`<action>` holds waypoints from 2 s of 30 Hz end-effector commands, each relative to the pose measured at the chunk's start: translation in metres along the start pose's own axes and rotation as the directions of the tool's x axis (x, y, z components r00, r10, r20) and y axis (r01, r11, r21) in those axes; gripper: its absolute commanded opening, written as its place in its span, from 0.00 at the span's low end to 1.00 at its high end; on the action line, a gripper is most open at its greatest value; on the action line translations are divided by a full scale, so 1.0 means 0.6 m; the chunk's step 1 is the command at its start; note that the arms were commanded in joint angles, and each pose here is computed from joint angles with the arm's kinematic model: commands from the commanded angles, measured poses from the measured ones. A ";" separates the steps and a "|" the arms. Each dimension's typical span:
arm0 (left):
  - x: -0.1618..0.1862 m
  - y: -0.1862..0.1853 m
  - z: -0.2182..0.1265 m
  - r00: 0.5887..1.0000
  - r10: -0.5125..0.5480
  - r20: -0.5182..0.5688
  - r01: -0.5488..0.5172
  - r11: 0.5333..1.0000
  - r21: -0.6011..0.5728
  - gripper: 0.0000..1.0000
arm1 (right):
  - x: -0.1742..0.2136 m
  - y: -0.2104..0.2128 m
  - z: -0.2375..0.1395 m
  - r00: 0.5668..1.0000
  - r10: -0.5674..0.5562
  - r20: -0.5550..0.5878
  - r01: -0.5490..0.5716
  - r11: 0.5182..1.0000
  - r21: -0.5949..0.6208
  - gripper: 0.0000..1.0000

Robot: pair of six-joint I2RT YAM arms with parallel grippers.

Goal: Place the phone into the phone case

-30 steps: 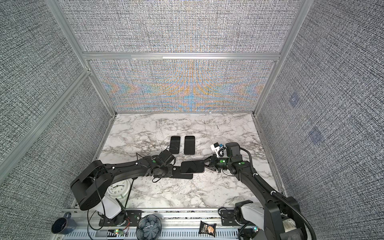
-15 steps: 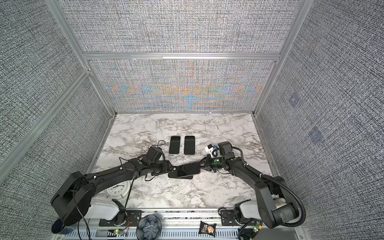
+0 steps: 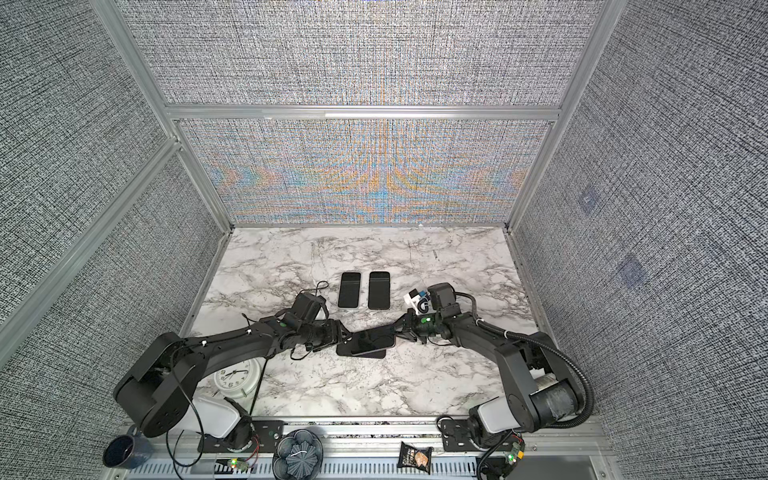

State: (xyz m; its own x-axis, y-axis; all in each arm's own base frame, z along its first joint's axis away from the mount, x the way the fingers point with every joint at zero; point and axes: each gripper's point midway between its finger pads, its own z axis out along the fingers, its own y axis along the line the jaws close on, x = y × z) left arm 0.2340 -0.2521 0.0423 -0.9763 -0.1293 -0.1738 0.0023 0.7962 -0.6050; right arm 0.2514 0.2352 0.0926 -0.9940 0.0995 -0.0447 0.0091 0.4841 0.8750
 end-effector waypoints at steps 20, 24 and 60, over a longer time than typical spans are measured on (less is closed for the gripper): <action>0.013 0.008 0.014 1.000 -0.014 -0.025 0.014 1.000 0.027 0.67 | -0.003 -0.031 0.036 1.000 0.001 -0.020 -0.001 1.000 0.007 0.00; 0.014 0.008 0.014 1.000 -0.015 -0.027 0.016 0.999 0.028 0.67 | 0.001 -0.041 0.042 0.999 0.007 -0.033 -0.006 1.000 0.013 0.00; 0.029 0.012 0.013 0.999 -0.034 -0.041 0.036 0.998 0.055 0.67 | 0.016 -0.097 0.090 0.997 0.002 -0.081 0.007 0.993 0.116 0.07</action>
State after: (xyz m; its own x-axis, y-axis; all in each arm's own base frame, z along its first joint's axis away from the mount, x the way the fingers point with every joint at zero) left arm 0.2267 -0.2542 0.0327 -0.9773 -0.1412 -0.1581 -0.0039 0.7577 -0.6526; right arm 0.2580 0.2686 0.0439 -0.9973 -0.0014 -0.0732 -0.0653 0.4678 0.8814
